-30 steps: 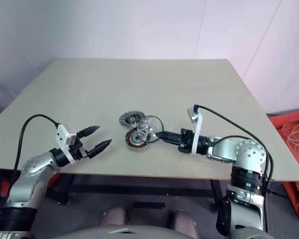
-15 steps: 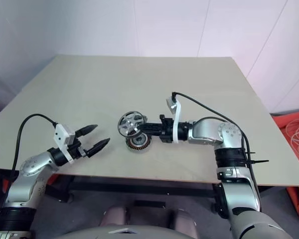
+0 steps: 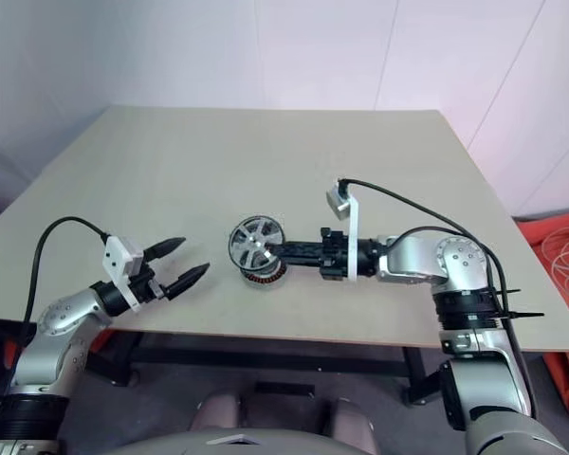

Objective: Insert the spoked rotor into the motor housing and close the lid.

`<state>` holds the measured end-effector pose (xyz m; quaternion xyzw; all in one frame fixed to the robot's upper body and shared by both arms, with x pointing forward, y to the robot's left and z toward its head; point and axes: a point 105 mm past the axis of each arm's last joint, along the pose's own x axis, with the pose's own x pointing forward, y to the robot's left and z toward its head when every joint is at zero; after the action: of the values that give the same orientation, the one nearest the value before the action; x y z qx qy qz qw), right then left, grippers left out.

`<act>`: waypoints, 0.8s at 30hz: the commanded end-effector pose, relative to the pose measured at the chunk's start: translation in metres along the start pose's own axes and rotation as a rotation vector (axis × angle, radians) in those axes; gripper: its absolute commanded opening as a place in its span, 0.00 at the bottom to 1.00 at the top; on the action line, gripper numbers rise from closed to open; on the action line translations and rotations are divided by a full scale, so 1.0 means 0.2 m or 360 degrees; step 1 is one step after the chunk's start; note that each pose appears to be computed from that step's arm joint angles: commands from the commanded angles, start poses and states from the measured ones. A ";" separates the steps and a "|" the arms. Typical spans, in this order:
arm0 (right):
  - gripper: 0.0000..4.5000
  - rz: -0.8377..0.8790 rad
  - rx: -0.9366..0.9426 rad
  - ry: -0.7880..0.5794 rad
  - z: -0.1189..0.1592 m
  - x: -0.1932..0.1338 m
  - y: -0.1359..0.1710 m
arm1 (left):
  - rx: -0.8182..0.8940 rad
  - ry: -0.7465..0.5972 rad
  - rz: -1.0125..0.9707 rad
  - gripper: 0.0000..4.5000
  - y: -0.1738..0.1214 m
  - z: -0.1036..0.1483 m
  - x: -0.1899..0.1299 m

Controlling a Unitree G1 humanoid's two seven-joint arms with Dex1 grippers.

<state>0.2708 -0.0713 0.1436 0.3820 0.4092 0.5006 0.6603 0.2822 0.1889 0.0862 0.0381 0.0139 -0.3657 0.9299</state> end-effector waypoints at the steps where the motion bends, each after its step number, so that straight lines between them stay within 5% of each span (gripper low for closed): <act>1: 0.07 0.0063 -0.0081 0.0021 -0.01 -0.01 0.07 | 0.0056 -0.0046 -0.0011 1.00 0.01 0.05 0.02; 12: 0.07 -0.0084 -0.0007 0.0103 -0.08 0.05 -0.03 | 0.0066 -0.0052 -0.0016 1.00 0.00 0.05 0.03; 24: 0.07 -0.0205 0.0157 0.0019 0.00 0.14 -0.12 | 0.0079 -0.0051 -0.0003 1.00 0.01 0.05 0.02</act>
<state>0.2774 -0.0529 0.1042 0.3813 0.4766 0.4301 0.6652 0.2844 0.1862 0.0836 0.0420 0.0150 -0.3681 0.9287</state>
